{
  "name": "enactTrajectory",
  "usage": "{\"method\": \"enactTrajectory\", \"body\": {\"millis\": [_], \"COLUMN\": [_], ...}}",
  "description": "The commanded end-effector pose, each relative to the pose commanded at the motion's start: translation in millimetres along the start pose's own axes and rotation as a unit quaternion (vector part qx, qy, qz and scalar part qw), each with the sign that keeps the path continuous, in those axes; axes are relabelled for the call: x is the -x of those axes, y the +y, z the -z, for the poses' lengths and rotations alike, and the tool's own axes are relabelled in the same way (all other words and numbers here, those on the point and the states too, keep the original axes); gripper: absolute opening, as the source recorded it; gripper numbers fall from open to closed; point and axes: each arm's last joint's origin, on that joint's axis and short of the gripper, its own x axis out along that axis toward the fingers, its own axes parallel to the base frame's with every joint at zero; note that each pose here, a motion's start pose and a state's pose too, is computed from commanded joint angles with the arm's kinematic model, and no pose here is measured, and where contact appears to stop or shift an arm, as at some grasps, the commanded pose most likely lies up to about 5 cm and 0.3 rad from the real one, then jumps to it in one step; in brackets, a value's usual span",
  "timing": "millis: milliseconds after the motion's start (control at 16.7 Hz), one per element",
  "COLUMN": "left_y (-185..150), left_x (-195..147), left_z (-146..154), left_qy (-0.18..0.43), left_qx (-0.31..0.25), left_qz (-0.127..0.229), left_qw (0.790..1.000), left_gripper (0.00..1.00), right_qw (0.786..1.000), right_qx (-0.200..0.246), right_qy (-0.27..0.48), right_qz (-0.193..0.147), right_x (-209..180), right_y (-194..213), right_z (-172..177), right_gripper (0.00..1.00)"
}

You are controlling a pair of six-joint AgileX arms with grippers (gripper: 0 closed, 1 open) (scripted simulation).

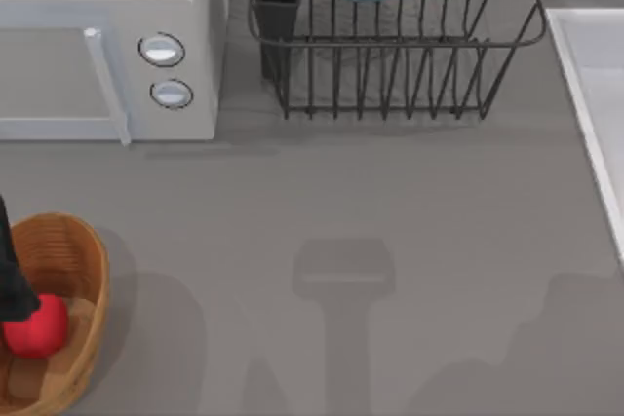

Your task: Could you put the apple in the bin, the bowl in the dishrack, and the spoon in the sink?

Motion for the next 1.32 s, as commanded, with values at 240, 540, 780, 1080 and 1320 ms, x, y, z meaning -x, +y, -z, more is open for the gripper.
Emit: {"method": "enactTrajectory", "body": {"millis": [240,540,780,1080,1320], "left_y": [0.0,0.0,0.0,0.0,0.0], "left_x": [0.0,0.0,0.0,0.0,0.0], "left_z": [0.0,0.0,0.0,0.0,0.0], "left_qy": [0.000,0.000,0.000,0.000,0.000], "left_qx": [0.000,0.000,0.000,0.000,0.000], "left_qz": [0.000,0.000,0.000,0.000,0.000], "left_qw": [1.000,1.000,1.000,1.000,1.000], "left_gripper": [1.00,1.00,1.00,1.00,1.00], "right_qw": [1.000,1.000,1.000,1.000,0.999], "right_qx": [-0.001,0.000,0.001,0.005,0.006], "right_qy": [0.018,0.005,-0.007,-0.026,-0.032], "right_qz": [0.003,0.003,0.002,-0.001,-0.002], "right_x": [13.8,21.2,7.3,-11.3,-15.7], "right_y": [20.1,64.4,104.0,141.4,150.2], "right_z": [-67.2,-152.4,-189.9,-203.6,-204.5], "right_gripper": [0.00,0.00,0.00,0.00,0.00]}}
